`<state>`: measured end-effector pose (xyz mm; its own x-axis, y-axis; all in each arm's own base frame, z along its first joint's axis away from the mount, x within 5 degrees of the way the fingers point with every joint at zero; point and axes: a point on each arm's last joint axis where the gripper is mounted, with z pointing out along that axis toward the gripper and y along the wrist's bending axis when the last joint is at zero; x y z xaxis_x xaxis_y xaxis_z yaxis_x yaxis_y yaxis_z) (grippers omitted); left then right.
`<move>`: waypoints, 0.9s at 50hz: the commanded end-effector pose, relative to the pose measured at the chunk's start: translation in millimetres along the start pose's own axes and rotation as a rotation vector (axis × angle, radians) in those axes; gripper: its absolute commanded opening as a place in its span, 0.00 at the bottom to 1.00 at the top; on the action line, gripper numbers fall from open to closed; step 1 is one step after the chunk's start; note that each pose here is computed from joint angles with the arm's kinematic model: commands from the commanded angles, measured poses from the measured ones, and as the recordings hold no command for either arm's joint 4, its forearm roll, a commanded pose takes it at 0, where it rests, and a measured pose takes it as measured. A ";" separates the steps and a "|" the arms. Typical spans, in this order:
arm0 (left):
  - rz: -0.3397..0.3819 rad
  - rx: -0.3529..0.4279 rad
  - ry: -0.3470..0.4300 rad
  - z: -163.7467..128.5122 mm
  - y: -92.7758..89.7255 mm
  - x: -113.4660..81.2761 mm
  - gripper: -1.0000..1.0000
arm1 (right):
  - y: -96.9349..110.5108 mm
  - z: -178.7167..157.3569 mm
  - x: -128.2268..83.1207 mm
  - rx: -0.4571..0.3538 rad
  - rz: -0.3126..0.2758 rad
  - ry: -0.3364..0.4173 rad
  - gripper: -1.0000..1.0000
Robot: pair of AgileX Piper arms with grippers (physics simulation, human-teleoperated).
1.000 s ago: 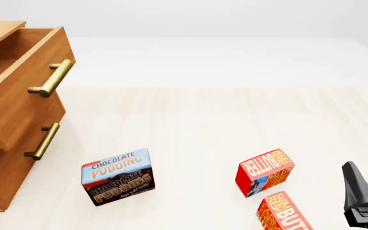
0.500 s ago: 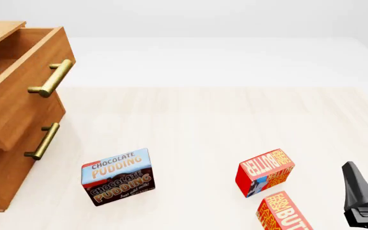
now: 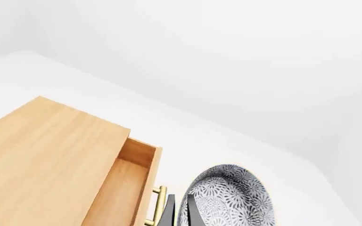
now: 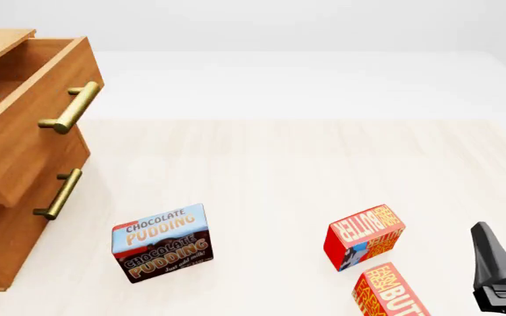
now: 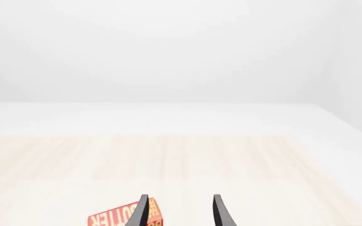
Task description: Put the bowl in the top drawer of the cabinet.
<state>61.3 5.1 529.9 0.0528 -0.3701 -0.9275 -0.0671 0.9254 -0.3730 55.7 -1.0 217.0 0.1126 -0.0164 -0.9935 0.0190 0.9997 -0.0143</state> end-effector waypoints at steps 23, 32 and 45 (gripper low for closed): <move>-0.034 -0.063 -0.034 3.2 4.5 -1.2 0.00 | -0.3 0.0 -1.0 0.005 -0.003 -0.010 1.00; -0.065 -0.126 -0.025 21.3 11.7 1.2 0.00 | -0.3 0.0 -1.1 0.006 -0.005 -0.011 1.00; -0.135 -0.261 -0.027 61.8 33.3 -0.7 0.00 | -0.2 0.0 -1.3 0.004 -0.006 -0.013 1.00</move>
<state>101.7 27.2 520.6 0.0790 -0.4526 -0.8882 -0.2507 0.8534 -0.4571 55.5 -1.2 218.2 0.1240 -0.0213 -0.9921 0.0241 0.9995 -0.0184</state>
